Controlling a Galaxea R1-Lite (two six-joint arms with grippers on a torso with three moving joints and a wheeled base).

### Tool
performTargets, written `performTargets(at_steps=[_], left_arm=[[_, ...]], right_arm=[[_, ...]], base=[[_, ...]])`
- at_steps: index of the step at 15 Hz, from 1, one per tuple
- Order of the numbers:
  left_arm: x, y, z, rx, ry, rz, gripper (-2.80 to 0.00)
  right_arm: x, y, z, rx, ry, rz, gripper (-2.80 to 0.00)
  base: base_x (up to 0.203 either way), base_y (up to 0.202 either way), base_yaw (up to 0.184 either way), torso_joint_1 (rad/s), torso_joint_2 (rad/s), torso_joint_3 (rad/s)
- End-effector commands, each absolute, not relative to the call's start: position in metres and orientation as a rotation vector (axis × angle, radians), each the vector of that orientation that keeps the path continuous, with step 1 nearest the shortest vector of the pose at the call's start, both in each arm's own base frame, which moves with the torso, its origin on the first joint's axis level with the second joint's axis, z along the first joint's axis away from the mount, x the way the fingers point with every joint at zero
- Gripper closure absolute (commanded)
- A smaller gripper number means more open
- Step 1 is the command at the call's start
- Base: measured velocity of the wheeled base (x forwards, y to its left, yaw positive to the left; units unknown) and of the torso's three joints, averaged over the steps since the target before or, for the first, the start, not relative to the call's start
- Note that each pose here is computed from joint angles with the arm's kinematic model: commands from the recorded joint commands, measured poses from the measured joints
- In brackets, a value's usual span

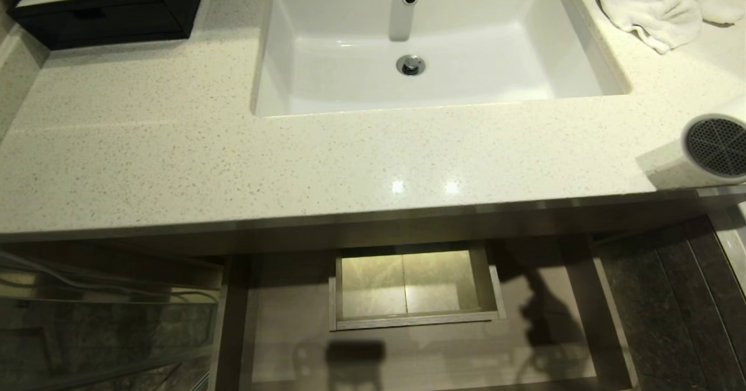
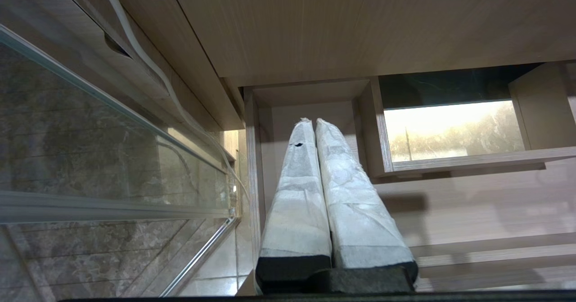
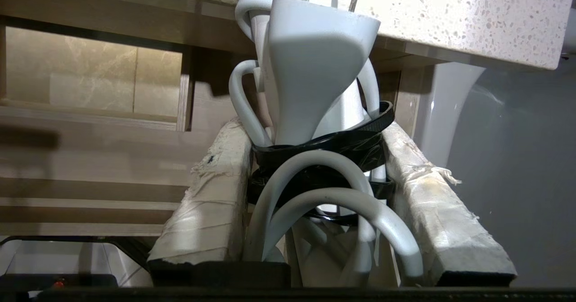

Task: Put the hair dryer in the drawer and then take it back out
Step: Put it into the drawer

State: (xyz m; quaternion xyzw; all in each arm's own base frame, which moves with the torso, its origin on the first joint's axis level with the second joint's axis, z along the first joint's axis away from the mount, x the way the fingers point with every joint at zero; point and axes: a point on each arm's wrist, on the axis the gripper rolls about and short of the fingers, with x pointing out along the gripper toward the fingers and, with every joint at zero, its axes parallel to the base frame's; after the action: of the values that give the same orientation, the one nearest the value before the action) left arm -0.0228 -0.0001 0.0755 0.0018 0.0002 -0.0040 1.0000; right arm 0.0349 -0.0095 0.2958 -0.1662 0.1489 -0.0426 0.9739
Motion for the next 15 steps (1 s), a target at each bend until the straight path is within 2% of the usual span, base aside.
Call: performTargets(at_steps=[1, 7, 11, 15], left_arm=[[-0.0228, -0.0001, 0.0753, 0.003, 0.0, -0.009, 0.0], [-0.0228, -0.0001, 0.0754, 0.004, 0.0, -0.009, 0.0], [-0.0228, -0.0001, 0.0755, 0.003, 0.0, -0.008, 0.0], [-0.0227, -0.0001, 0.0751, 0.004, 0.001, -0.009, 0.0]], right_arm=[[0.0332, -0.0086, 0.2952, -0.339, 0.299, -0.084, 0.0], [0.0339, -0.009, 0.292, -0.334, 0.308, -0.082, 0.0], [0.0331, -0.0086, 0.2897, -0.335, 0.311, -0.081, 0.0], [0.0324, -0.0082, 0.2883, -0.334, 0.313, -0.08, 0.0]], base=[[0.0, 0.0, 0.0, 0.0, 0.0, 0.0], [0.0, 0.0, 0.0, -0.003, 0.02, 0.02], [0.0, 0.0, 0.0, -0.108, 0.38, 0.256], [0.0, 0.0, 0.0, -0.149, 0.53, 0.382]])
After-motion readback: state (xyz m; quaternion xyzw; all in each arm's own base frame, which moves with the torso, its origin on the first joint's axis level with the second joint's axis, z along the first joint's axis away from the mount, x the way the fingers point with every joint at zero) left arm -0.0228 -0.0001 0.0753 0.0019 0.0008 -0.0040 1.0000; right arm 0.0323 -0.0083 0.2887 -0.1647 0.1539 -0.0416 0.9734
